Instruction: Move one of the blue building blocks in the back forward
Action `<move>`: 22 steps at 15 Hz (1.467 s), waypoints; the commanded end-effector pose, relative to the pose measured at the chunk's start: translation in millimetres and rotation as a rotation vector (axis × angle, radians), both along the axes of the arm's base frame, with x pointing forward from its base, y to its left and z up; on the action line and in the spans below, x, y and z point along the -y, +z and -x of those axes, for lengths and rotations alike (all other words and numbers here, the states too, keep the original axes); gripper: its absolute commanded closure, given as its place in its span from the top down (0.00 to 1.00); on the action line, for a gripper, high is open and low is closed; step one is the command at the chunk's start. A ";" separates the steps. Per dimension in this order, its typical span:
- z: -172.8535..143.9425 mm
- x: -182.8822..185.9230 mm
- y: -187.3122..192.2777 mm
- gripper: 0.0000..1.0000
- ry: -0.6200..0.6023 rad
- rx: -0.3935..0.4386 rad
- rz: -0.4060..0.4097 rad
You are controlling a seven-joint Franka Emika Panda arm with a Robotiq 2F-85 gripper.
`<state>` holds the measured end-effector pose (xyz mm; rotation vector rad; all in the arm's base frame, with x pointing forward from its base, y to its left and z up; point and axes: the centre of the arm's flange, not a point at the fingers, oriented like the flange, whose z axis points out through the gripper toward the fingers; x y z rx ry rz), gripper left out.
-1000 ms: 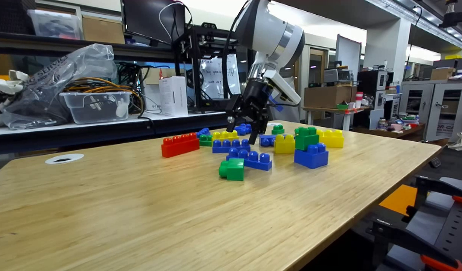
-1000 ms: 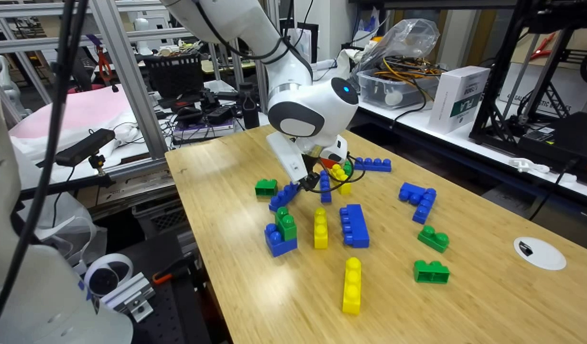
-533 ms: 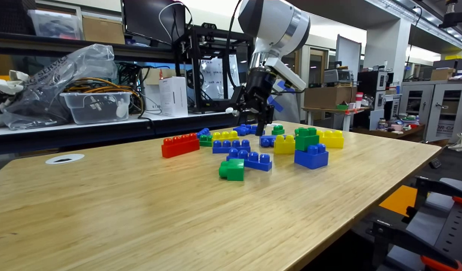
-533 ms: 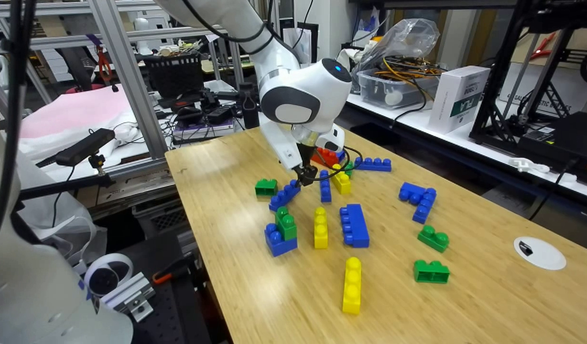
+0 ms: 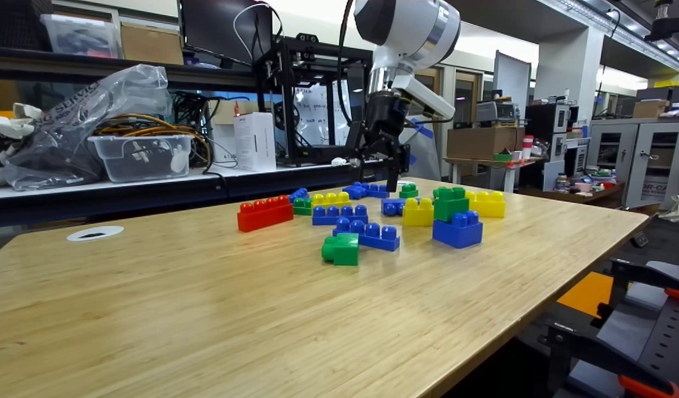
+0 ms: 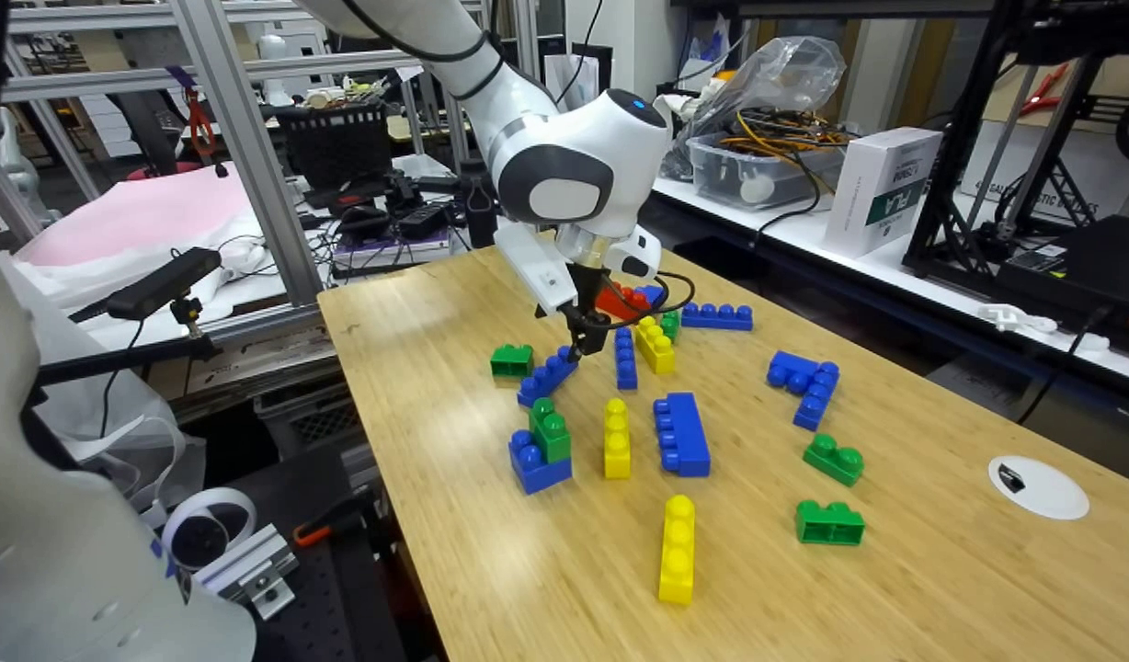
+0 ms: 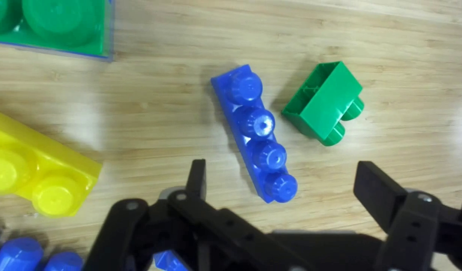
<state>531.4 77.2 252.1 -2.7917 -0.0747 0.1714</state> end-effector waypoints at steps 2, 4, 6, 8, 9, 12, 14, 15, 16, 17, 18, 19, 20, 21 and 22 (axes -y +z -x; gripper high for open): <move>14.1 9.9 19.7 1.00 0.016 -0.038 0.027; 18.5 16.2 30.3 1.00 0.034 -0.051 0.027; 22.4 22.3 39.4 1.00 0.035 -0.059 0.037; 25.3 28.6 48.9 1.00 0.031 -0.062 0.051; 26.2 31.4 53.1 1.00 0.018 -0.055 0.063; 29.4 37.2 62.9 1.00 -0.007 -0.053 0.097; 30.7 38.5 69.3 1.00 -0.028 -0.051 0.126; 31.3 38.5 71.5 1.00 -0.041 -0.049 0.143; 31.6 39.8 74.9 1.00 -0.050 -0.050 0.155; 32.4 40.1 77.8 1.00 -0.062 -0.047 0.170; 33.1 41.4 81.3 1.00 -0.072 -0.045 0.181; 33.9 41.7 84.5 1.00 -0.081 -0.044 0.194; 35.0 42.7 88.1 1.00 -0.089 -0.042 0.202; 36.3 42.7 91.2 1.00 -0.095 -0.039 0.210; 37.3 43.8 94.8 1.00 -0.099 -0.038 0.214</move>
